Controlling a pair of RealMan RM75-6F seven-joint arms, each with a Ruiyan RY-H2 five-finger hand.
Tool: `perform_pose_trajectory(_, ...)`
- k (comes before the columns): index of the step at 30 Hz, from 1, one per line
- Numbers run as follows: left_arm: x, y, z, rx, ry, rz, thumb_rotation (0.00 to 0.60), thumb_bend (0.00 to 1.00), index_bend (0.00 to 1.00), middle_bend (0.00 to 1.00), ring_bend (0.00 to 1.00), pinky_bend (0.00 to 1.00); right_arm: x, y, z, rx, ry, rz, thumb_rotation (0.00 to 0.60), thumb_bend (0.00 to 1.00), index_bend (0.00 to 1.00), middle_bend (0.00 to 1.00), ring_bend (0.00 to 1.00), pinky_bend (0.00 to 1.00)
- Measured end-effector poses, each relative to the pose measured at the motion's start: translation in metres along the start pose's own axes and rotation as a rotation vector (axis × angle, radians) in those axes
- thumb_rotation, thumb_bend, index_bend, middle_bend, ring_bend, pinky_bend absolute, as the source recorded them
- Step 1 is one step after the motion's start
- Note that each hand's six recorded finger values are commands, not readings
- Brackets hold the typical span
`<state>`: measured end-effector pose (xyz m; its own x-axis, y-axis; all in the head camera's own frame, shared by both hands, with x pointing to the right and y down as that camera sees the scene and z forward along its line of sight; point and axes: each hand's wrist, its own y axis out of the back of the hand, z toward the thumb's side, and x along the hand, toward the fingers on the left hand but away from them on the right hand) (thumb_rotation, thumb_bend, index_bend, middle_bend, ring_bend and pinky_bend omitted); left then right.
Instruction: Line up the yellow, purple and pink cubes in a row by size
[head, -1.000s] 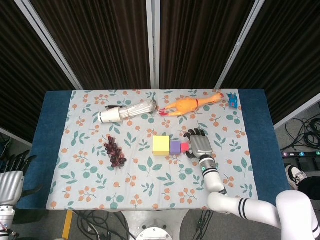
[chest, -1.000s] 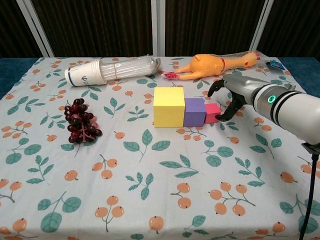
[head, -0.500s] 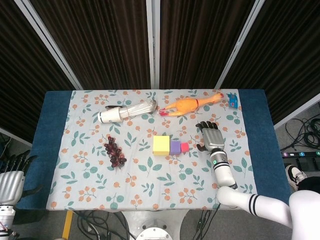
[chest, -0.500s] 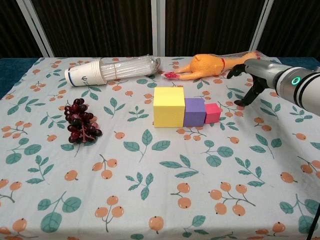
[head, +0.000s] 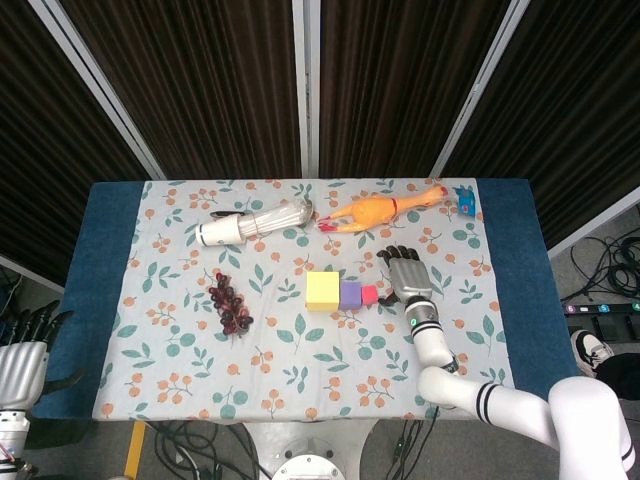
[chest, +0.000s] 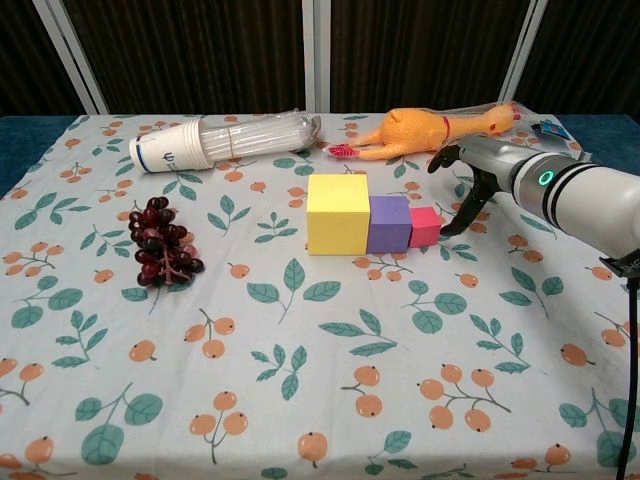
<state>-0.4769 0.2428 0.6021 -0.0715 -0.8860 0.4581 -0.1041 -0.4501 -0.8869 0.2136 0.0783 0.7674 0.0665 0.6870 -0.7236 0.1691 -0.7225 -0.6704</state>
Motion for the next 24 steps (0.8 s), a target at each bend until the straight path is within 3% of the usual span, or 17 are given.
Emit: perform_pose_trajectory(24, -0.001, -0.001, -0.003, 0.0, 0.008, -0.002, 0.6, 0.16, 0.23, 0.16, 0.1, 0.05, -0.007, 0.001, 0.012, 0.014, 0.014, -0.015, 0.6, 0.04, 0.17, 0.08, 0.0, 0.0)
